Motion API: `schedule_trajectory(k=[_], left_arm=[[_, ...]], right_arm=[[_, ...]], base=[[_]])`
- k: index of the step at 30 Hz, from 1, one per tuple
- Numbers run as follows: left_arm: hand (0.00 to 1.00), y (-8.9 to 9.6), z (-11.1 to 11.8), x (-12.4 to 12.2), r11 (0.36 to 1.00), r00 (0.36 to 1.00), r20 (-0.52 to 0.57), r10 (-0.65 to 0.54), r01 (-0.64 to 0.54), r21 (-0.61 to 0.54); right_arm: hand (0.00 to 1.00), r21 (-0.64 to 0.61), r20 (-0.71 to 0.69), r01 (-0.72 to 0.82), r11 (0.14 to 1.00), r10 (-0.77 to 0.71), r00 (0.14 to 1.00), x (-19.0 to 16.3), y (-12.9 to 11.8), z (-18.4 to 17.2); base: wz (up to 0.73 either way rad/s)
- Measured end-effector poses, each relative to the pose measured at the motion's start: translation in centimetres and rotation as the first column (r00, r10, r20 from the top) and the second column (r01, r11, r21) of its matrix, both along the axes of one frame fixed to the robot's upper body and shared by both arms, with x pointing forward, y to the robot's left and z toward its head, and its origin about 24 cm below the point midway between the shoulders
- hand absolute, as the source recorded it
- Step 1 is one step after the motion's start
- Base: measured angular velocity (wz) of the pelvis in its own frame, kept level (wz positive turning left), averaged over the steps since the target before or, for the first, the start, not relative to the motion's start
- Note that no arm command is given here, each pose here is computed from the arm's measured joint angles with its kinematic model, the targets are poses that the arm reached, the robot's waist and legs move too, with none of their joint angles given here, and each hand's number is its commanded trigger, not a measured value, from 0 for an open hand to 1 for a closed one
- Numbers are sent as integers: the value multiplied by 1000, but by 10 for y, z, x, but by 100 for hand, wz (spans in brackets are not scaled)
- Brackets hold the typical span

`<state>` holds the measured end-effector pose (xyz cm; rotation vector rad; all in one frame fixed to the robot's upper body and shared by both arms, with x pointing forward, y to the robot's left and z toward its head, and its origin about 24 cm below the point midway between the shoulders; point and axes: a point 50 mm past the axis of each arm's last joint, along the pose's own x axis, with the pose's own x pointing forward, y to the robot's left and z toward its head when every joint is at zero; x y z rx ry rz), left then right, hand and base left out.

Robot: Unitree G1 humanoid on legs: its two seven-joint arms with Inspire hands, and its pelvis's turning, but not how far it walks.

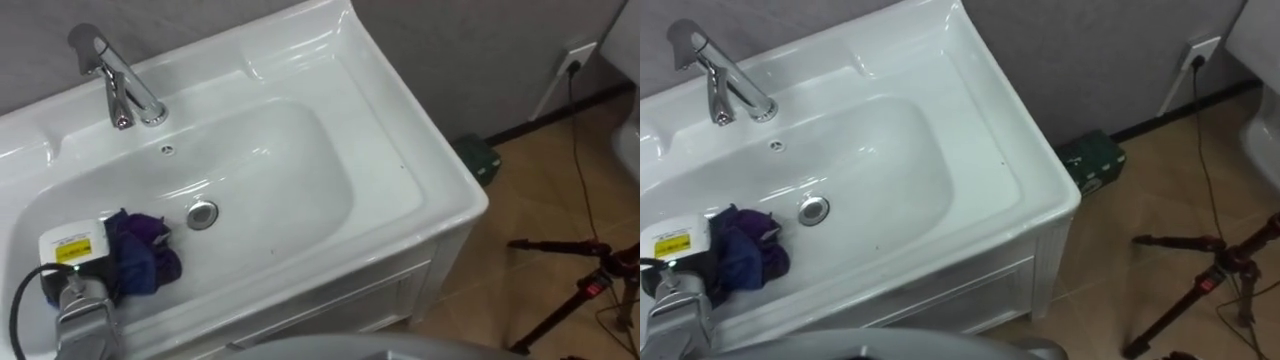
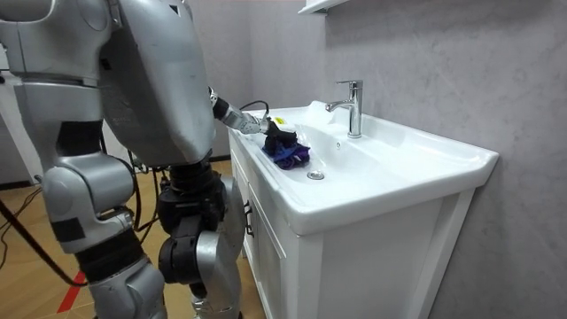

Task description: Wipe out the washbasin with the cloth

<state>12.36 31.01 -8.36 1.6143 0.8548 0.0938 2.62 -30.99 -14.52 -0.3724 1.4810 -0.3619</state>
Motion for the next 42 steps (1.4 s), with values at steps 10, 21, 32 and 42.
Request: schedule_trajectory(k=[10,21,32,42], left_arm=[[100,-1,37,34,999,943,334,-8,22,-39],[100,-18,100,64,988,724,676,-138,152,40],[100,-24,105,66,984,669,730,-141,178,27],[100,-20,108,64,988,632,769,-98,155,-1]], right_arm=[[0,7,43,2,1000,-3,999,-6,4,-2],[0,61,41,-37,997,34,999,-13,17,-8],[0,78,4,-52,996,52,999,-24,22,-10],[0,96,-30,-34,995,37,999,-32,29,-13]], base=[[27],[3],[-2],[0]])
